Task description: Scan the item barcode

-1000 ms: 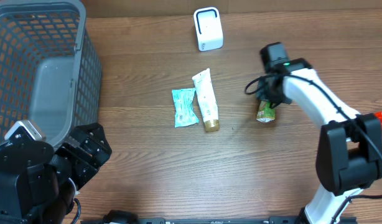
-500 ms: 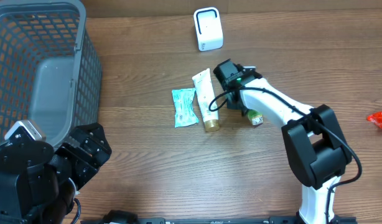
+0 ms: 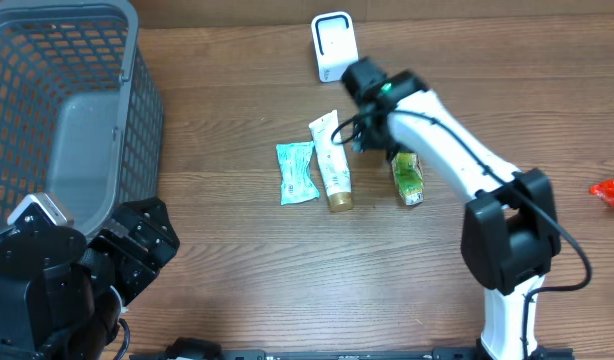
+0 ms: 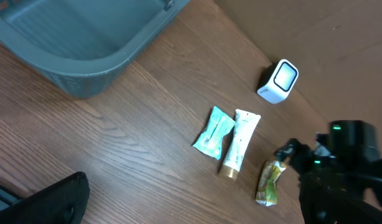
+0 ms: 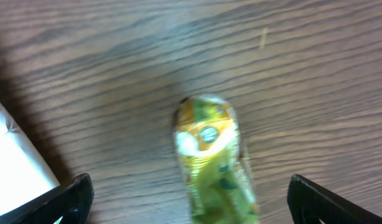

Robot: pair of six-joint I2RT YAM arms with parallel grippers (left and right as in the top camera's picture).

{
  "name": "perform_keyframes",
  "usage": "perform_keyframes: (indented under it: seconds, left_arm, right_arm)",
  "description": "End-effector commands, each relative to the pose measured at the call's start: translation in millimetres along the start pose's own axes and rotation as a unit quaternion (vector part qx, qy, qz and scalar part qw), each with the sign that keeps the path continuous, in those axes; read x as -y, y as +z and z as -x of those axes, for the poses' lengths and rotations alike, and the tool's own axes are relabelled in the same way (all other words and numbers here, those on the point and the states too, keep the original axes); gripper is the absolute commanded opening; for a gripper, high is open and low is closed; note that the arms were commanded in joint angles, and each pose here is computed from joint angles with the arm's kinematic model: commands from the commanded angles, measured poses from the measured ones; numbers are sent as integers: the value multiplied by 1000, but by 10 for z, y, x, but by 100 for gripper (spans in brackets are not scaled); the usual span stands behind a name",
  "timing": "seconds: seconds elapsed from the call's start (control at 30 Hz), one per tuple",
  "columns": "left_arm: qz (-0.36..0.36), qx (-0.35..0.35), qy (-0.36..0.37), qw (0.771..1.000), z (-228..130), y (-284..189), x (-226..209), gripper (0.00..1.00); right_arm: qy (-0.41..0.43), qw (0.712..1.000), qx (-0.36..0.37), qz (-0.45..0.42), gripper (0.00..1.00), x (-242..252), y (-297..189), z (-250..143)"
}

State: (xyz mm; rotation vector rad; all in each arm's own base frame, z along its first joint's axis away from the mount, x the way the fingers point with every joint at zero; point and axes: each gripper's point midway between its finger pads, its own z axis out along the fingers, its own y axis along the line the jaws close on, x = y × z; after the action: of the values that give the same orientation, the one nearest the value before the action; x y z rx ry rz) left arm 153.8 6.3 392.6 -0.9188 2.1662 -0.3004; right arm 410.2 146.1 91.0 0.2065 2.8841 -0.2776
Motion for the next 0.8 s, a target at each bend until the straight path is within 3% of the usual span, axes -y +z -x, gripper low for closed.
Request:
perform_keyframes:
  seconds: [0.0, 0.23, 0.57, 0.67, 0.77]
  left_arm:
    - [0, 3, 4, 1000, 16, -7, 0, 99]
    - [0, 3, 4, 1000, 16, -7, 0, 100]
    - [0, 3, 4, 1000, 16, -7, 0, 100]
    - [0, 3, 4, 1000, 16, -7, 0, 100]
    - [0, 3, 4, 1000, 16, -7, 0, 100]
  right_arm:
    - [-21, 997, -54, 60, 100, 144, -13, -2]
    - [-39, 978, -141, 150, 100, 235, 292, -297]
    - [-48, 973, -127, 188, 100, 1, 652, -457]
    - [-50, 977, -116, 170, 91, 46, 707, -437]
    - [-51, 981, -109, 153, 59, 99, 738, -413]
